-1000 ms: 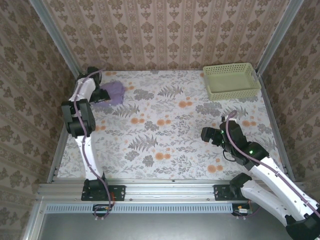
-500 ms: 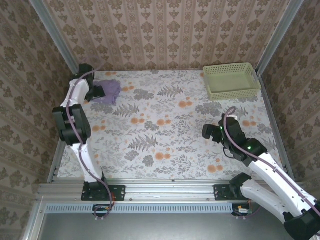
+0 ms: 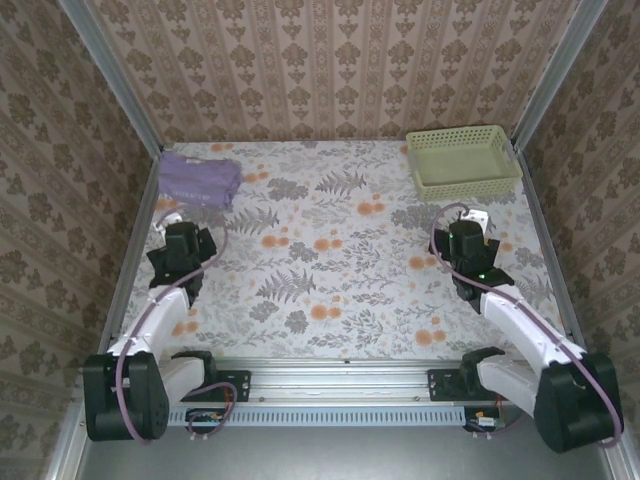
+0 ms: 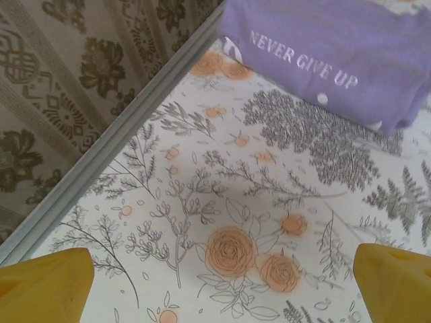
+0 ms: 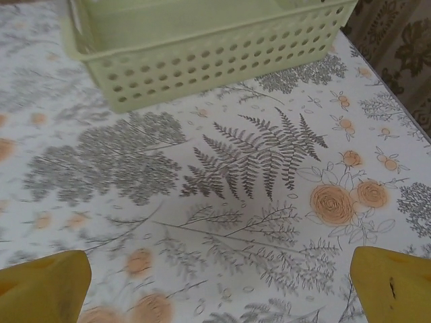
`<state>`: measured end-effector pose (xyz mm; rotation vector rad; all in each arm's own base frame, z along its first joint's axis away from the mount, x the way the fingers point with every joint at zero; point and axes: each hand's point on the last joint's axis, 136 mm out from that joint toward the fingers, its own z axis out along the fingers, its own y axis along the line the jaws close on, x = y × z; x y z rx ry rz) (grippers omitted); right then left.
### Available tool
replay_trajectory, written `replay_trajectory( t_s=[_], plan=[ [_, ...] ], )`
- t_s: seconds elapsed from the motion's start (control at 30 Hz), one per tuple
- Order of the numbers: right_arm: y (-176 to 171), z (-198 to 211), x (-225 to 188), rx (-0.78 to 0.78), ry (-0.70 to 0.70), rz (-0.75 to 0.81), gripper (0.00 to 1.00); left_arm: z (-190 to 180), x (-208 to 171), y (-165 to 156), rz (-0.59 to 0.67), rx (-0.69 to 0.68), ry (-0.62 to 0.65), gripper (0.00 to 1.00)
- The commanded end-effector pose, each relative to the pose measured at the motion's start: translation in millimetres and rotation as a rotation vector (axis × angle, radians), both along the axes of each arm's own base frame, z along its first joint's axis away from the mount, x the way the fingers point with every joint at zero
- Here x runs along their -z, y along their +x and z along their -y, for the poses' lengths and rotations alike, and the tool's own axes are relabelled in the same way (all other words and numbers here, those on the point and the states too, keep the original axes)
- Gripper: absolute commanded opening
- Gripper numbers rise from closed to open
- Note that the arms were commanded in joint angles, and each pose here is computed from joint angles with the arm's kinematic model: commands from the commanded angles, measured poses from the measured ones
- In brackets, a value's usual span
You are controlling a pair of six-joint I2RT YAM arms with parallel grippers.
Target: Fold the inside-out t-shirt
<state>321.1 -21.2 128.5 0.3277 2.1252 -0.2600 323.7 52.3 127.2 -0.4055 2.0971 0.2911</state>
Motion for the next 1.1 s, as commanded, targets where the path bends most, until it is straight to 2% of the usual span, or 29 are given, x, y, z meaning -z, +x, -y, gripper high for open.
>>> replay_trajectory(
  t_s=[0.0, 0.1, 0.33, 0.4, 0.47, 0.5, 0.6, 0.7, 0.8, 1.07],
  plan=[
    [30.1, -9.4, -14.7, -0.093, -0.007, 0.151, 1.0, 20.7, -19.3, 23.1, 0.15, 0.156, 0.108, 1.0],
    [43.1, -12.5, -1.0, -0.117, -0.004, 0.157, 1.0, 48.0, -14.1, 31.0, 0.218, 0.33, 0.106, 1.0],
    [62.2, -27.7, 4.9, -0.235, -0.01, 0.197, 1.0, 62.8, 1.3, 50.2, 0.246, 0.466, 0.099, 1.0],
    [61.1, -27.4, 2.8, -0.249, -0.009, 0.215, 1.0, 61.0, 1.9, 55.8, 0.262, 0.478, 0.101, 1.0],
    [58.7, -26.9, 0.2, -0.264, -0.022, 0.243, 1.0, 55.0, 21.6, 62.7, 0.246, 0.468, 0.063, 1.0],
    [57.8, -26.7, -1.2, -0.275, -0.043, 0.26, 1.0, 54.7, 25.1, 69.1, 0.277, 0.473, 0.074, 1.0],
    [59.8, -23.4, 4.9, -0.276, -0.051, 0.304, 1.0, 53.3, 31.1, 70.8, 0.217, 0.466, 0.052, 1.0],
    [68.0, -23.4, 27.0, -0.294, -0.025, 0.286, 1.0, 51.9, 32.0, 74.7, 0.198, 0.456, 0.051, 1.0],
    [77.7, -16.1, 31.4, -0.267, 0.009, 0.226, 1.0, 52.8, 32.4, 75.2, 0.193, 0.456, 0.057, 1.0],
    [77.3, -9.6, 29.8, -0.226, 0.0, 0.237, 1.0, 50.9, 32.6, 75.5, 0.186, 0.429, 0.085, 1.0]
  ],
)
